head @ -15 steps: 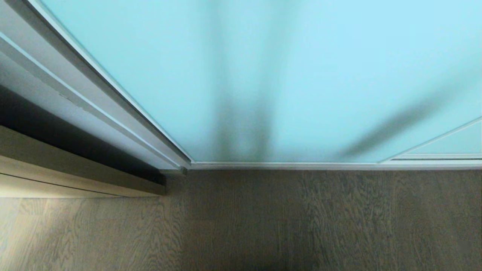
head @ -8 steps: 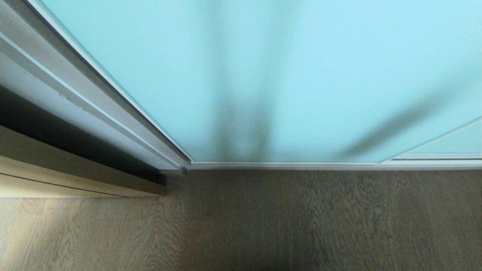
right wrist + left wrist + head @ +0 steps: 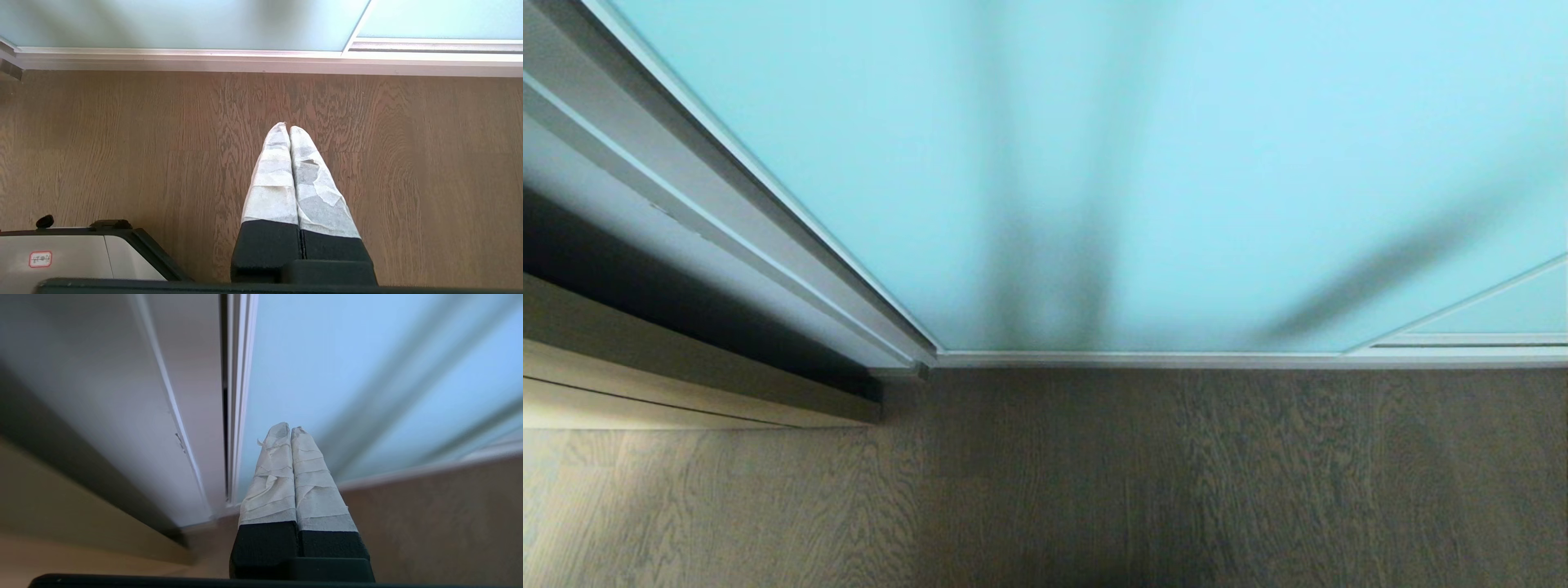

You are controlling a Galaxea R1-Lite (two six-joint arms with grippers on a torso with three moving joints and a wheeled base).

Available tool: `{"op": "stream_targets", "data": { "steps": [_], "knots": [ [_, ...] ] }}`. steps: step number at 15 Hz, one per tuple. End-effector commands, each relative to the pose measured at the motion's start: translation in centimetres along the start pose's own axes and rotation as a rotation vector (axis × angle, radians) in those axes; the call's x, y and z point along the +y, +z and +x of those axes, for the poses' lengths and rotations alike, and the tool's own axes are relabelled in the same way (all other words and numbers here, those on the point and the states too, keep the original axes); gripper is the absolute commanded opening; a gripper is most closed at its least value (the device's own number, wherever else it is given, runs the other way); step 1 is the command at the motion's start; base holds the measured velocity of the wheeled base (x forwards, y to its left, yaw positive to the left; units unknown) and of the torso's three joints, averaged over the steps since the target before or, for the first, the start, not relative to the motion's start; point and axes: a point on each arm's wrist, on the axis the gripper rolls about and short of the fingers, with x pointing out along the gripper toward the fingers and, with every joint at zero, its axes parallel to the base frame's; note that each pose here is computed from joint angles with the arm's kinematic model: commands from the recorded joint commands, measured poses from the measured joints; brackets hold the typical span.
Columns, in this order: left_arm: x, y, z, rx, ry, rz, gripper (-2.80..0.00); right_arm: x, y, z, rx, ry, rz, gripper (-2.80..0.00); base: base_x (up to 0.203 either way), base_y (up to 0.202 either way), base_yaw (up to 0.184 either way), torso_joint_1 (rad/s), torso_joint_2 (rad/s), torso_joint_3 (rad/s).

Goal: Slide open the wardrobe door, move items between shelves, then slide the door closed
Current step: Open the door

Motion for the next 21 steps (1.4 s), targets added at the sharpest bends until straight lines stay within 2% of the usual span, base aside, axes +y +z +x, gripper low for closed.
{"op": "stream_targets", "data": {
  "steps": [1,3,6,8,10,14,16,21],
  "knots": [
    [0.5,-0.5,1.6,0.046,-0.006,0.013,-2.8,0.0,0.0,0.0,-0.001,0.001,0.001,-2.8,0.0,0.0,0.0,0.0,0.0,0.0],
    [0.8,-0.6,2.8,0.068,-0.016,0.022,-2.8,0.0,0.0,0.0,-0.001,0.0,0.001,-2.8,0.0,0.0,0.0,0.0,0.0,0.0],
    [1.2,0.3,4.2,0.054,-0.021,0.027,-2.8,0.0,0.0,0.0,0.0,0.0,0.001,-2.8,0.0,0.0,0.0,0.0,0.0,0.0],
    [1.4,0.7,4.7,0.022,-0.019,0.047,-2.8,0.0,0.0,0.0,0.001,0.0,0.001,-2.8,0.0,0.0,0.0,0.0,0.0,0.0],
    [1.7,1.4,5.6,-0.02,-0.003,0.094,-2.8,0.0,0.0,0.0,-0.001,0.0,0.001,-2.8,0.0,0.0,0.0,0.0,0.0,0.0],
    [1.8,0.9,6.1,0.007,0.004,0.09,-2.8,0.0,0.0,0.0,-0.001,0.0,0.001,-2.8,0.0,0.0,0.0,0.0,0.0,0.0],
    [2.1,0.6,6.7,0.02,0.04,0.088,-2.8,0.0,0.0,0.0,-0.001,0.0,0.001,-2.8,0.0,0.0,0.0,0.0,0.0,0.0],
    [2.6,0.4,8.2,0.007,0.054,0.092,-2.8,0.0,0.0,0.0,-0.001,0.0,0.001,-2.8,0.0,0.0,0.0,0.0,0.0,0.0]
  ]
}}
